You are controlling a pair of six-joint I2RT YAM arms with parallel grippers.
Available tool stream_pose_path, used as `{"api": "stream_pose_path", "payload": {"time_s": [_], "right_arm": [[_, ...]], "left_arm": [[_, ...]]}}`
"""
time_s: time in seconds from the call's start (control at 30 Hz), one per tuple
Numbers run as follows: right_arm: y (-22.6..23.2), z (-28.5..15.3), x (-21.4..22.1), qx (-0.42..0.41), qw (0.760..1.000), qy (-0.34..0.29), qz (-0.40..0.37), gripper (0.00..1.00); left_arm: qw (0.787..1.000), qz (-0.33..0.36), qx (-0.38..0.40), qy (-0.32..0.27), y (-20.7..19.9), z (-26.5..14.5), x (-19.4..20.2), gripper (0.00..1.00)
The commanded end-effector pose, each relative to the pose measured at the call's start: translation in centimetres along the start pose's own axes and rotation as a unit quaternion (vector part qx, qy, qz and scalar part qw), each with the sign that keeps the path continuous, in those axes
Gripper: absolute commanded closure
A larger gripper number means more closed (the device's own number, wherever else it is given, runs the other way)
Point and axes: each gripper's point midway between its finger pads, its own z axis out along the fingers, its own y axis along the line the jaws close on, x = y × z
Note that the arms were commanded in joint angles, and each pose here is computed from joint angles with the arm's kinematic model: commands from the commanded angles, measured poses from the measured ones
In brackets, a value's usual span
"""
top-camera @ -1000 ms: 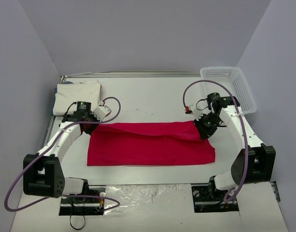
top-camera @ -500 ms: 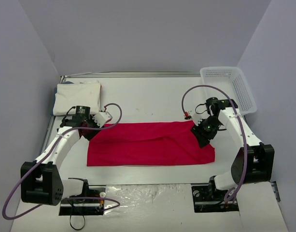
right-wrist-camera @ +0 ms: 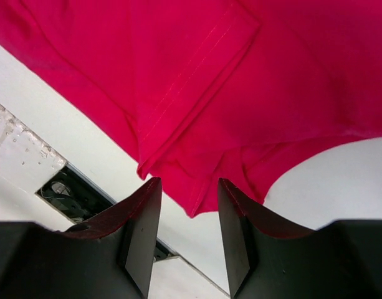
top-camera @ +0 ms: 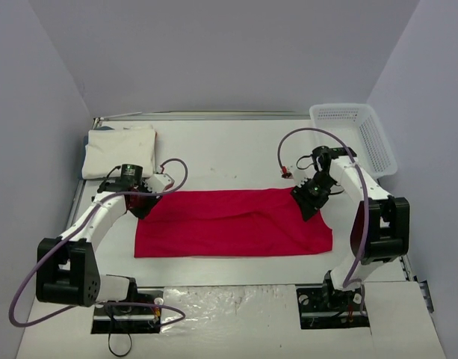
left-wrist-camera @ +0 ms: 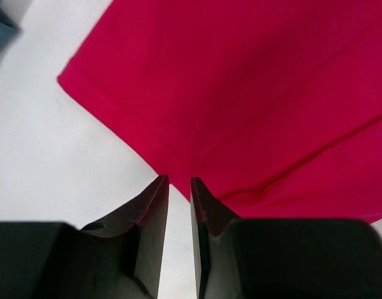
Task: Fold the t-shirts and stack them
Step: Fold the other side of the tshirt into a rectangle
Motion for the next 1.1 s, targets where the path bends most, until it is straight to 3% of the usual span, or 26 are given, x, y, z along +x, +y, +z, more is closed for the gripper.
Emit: {"api": "stream_pose_path", "payload": {"time_s": [0.0,0.47,0.93,1.03,1.07], "right_arm": [[-0.4,-0.4,-1.1,-0.013,1.0,0.0,0.001,0.62],[-0.2,4.4,-3.8,-0.116,0.993,0.011,-0.019,0.64],[-1.2,7.2,-3.9,-0.136,0.99,0.027,-0.013,0.65],[-1.3,7.5,-3.9,-0.137,0.99,0.027,-0.011,0.68],[-1.3,7.6,-3.9,-0.136,0.99,0.027,-0.01,0.74]], "left_arm": [[0.999,-0.036,-0.002,-0.013,0.6,-0.1,-1.4,0.8],[0.998,-0.069,-0.002,-0.005,0.4,1.4,-0.9,0.82],[0.997,-0.072,-0.014,0.0,0.7,1.4,-0.5,0.82],[0.997,-0.073,-0.013,0.0,0.7,1.4,-0.4,0.82],[0.997,-0.071,-0.013,0.0,0.6,1.4,-0.5,0.82]]}}
